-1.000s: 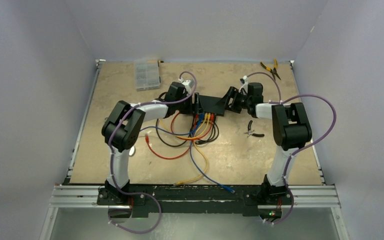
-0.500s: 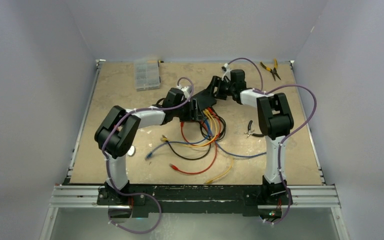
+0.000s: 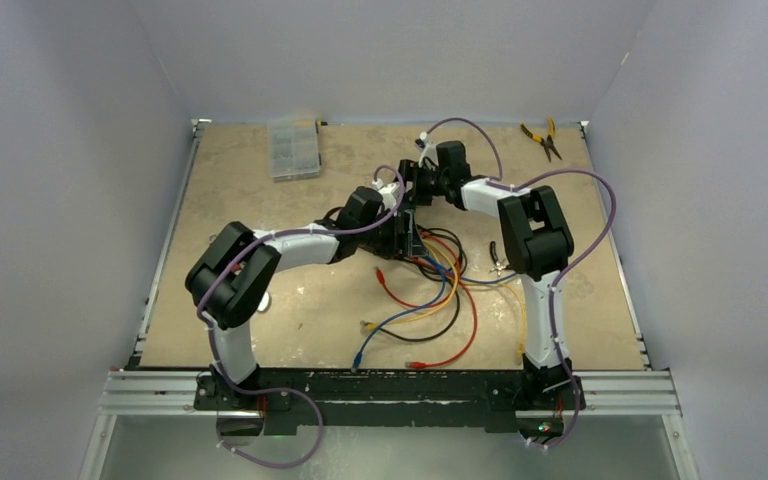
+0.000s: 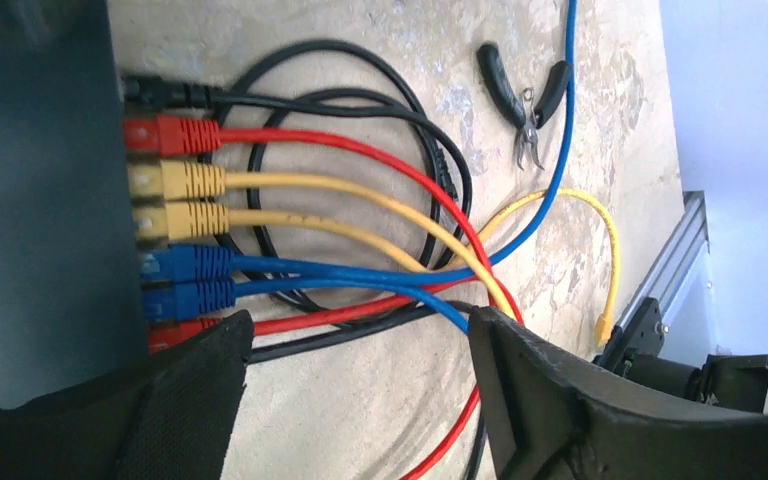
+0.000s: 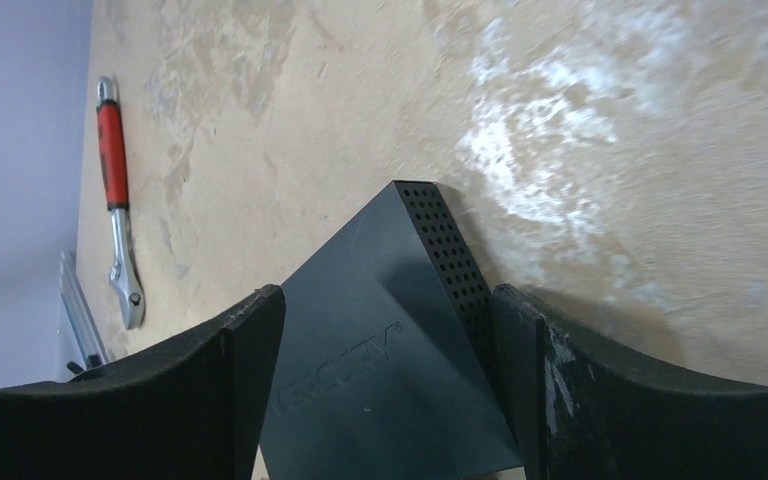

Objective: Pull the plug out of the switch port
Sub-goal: Move the switch port to the center of the board.

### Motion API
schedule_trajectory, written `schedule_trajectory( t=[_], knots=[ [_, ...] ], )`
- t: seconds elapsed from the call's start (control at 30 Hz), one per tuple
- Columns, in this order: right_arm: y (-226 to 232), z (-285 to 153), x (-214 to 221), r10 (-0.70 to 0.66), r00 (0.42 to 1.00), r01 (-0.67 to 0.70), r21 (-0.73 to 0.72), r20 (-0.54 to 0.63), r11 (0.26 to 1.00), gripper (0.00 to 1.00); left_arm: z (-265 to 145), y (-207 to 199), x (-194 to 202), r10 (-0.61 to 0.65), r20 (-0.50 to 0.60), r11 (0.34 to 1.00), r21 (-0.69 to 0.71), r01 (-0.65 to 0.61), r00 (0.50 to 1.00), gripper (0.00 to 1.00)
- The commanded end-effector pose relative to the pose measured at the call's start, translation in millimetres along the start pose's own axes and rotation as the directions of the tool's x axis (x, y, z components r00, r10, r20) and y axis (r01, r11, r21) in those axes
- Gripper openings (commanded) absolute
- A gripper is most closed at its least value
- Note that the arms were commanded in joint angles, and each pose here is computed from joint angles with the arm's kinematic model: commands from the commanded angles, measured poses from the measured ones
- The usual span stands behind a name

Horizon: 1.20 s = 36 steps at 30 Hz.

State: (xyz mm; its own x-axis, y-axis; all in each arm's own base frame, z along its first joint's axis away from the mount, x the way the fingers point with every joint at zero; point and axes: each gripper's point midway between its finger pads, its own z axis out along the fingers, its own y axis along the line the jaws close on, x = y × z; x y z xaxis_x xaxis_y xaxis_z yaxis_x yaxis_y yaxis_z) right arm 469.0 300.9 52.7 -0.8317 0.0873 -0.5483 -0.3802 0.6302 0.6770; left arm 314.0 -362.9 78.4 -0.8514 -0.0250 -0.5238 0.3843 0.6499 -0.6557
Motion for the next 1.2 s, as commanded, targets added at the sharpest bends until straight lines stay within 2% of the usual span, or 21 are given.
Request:
schedule_trajectory(
  t=[0.0,0.1,0.2,0.37,0.5,0.73,1.17],
  knots=[
    [28.0,-14.5,-8.0,-0.064,0.998,0.064,-0.015,0.0,0.998,0.84,-21.1,-9.8,-34.5,0.12,0.1,0.991,-0.077,-0.112,0.988,0.81],
    [29.0,-26.1,-14.4,-0.091,0.996,0.09,0.035,0.023,0.995,0.94,-35.3,0.7,-34.7,0.164,0.084,0.975,-0.163,-0.148,0.983,0.85],
    [25.9,-42.1,-22.3,-0.115,0.992,0.107,0.123,0.054,0.987,0.98,-50.4,12.2,-41.2,0.211,0.082,0.948,-0.26,-0.183,0.974,0.89],
    [19.3,-55.1,-17.7,-0.099,0.992,0.083,0.183,0.077,0.98,0.99,-65.5,26.0,-54.0,0.268,0.079,0.909,-0.351,-0.225,0.96,0.93],
    [15.7,-59.4,-1.5,-0.067,0.993,0.049,0.175,0.095,0.983,0.99,-73.9,42.5,-64.5,0.277,0.079,0.891,-0.395,-0.225,0.958,0.97],
    [3.5,-58.0,27.7,-0.032,0.997,0.02,0.169,0.07,0.985,0.98,-81.9,89.0,-70.4,0.138,0.065,0.937,-0.332,-0.11,0.988,0.98],
    [-15.1,-39.9,46.3,-0.009,1.0,0.008,0.175,0.008,0.985,0.95,-43.3,116.8,-54.3,0.031,0.04,0.968,-0.252,-0.02,0.999,0.93]
  ],
)
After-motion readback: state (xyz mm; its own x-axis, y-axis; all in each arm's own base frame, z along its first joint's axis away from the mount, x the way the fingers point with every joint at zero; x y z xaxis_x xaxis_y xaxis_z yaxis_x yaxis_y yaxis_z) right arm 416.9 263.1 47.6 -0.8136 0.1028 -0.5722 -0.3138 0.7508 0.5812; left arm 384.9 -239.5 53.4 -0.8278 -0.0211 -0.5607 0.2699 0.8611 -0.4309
